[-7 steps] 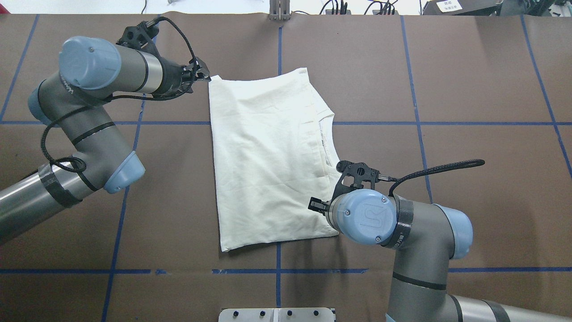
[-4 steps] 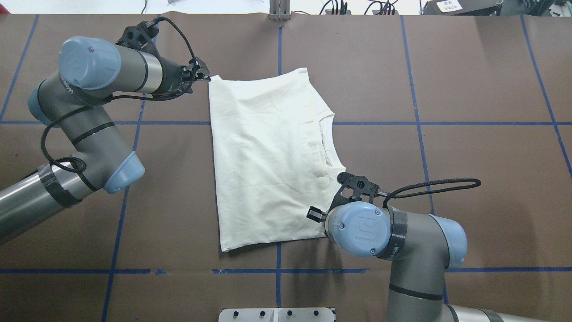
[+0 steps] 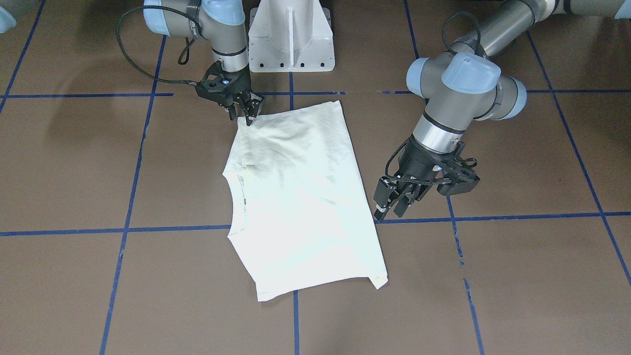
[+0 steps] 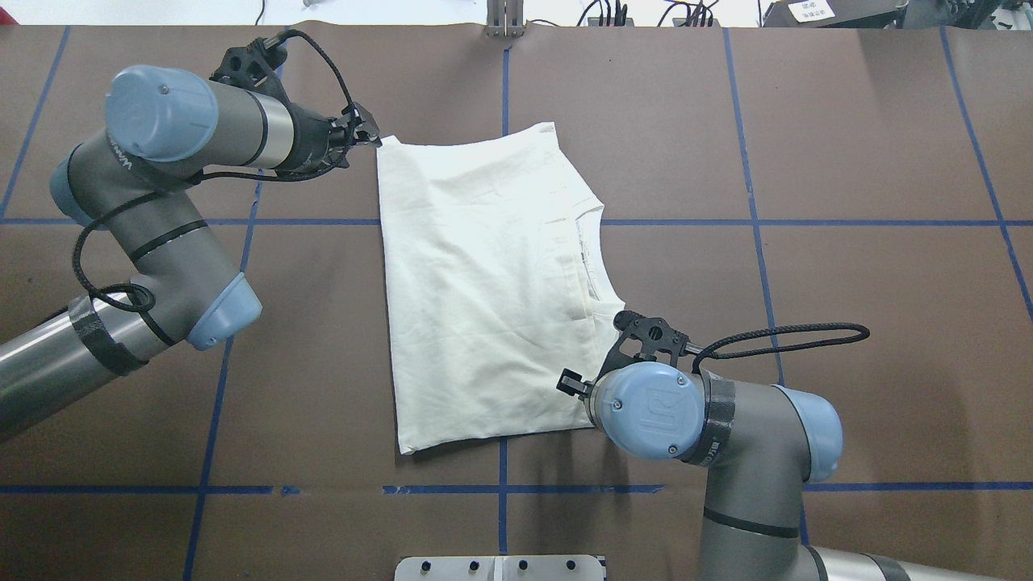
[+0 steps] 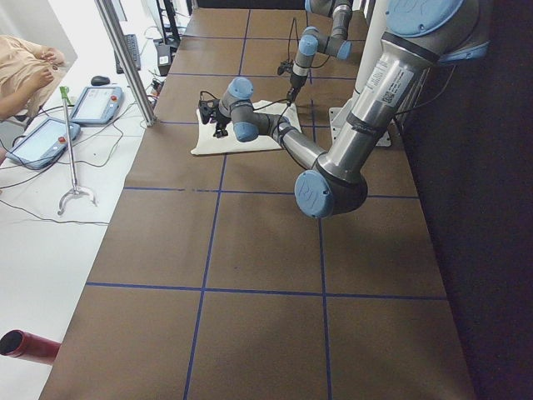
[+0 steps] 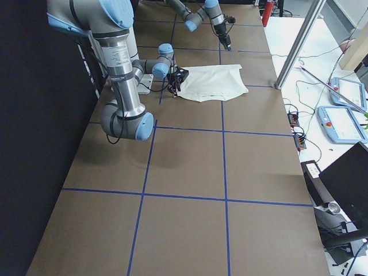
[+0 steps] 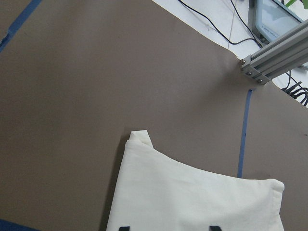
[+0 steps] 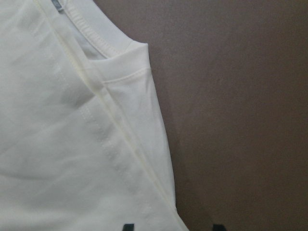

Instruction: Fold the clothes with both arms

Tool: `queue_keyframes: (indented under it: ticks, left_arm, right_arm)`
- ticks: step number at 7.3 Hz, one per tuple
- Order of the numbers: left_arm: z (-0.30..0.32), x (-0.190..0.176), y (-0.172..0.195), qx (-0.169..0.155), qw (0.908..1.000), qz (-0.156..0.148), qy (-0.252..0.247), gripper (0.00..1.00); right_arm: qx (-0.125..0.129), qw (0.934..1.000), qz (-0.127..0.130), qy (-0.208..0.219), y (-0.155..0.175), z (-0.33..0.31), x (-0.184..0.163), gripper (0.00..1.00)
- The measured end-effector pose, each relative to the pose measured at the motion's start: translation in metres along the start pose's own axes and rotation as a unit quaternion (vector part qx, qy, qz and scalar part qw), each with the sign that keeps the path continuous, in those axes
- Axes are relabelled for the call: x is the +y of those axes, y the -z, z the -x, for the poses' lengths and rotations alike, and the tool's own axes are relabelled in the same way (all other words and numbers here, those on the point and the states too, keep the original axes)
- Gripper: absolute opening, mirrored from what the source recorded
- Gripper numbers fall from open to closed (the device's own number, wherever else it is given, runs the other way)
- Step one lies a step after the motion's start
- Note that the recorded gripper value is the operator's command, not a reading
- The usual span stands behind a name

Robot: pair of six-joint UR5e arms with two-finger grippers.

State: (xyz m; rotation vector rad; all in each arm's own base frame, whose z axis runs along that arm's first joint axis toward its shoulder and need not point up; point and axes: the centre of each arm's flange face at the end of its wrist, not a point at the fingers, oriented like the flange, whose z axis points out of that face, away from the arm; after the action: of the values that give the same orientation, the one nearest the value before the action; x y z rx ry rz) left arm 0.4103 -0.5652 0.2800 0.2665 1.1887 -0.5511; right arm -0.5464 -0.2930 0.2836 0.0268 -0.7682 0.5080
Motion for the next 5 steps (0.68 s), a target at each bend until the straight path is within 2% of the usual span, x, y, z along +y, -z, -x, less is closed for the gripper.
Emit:
queue_keyframes:
  ticks: [3, 4, 5]
  left_arm:
    - [-0.003, 0.001, 0.003, 0.003, 1.0, 0.0, 0.0, 0.63]
    - [-0.003, 0.001, 0.003, 0.003, 1.0, 0.0, 0.0, 0.63]
    - [-0.003, 0.001, 0.003, 0.003, 1.0, 0.0, 0.0, 0.63]
  right_arm:
    - [0.0, 0.9988, -0.003, -0.05, -0.006, 0.001, -0.009, 0.65]
    - [-0.007, 0.9978, 0.0, -0.065, -0.013, 0.002, -0.008, 0.58]
    - [-0.015, 0.9967, 0.011, -0.078, -0.023, 0.003, -0.007, 0.23]
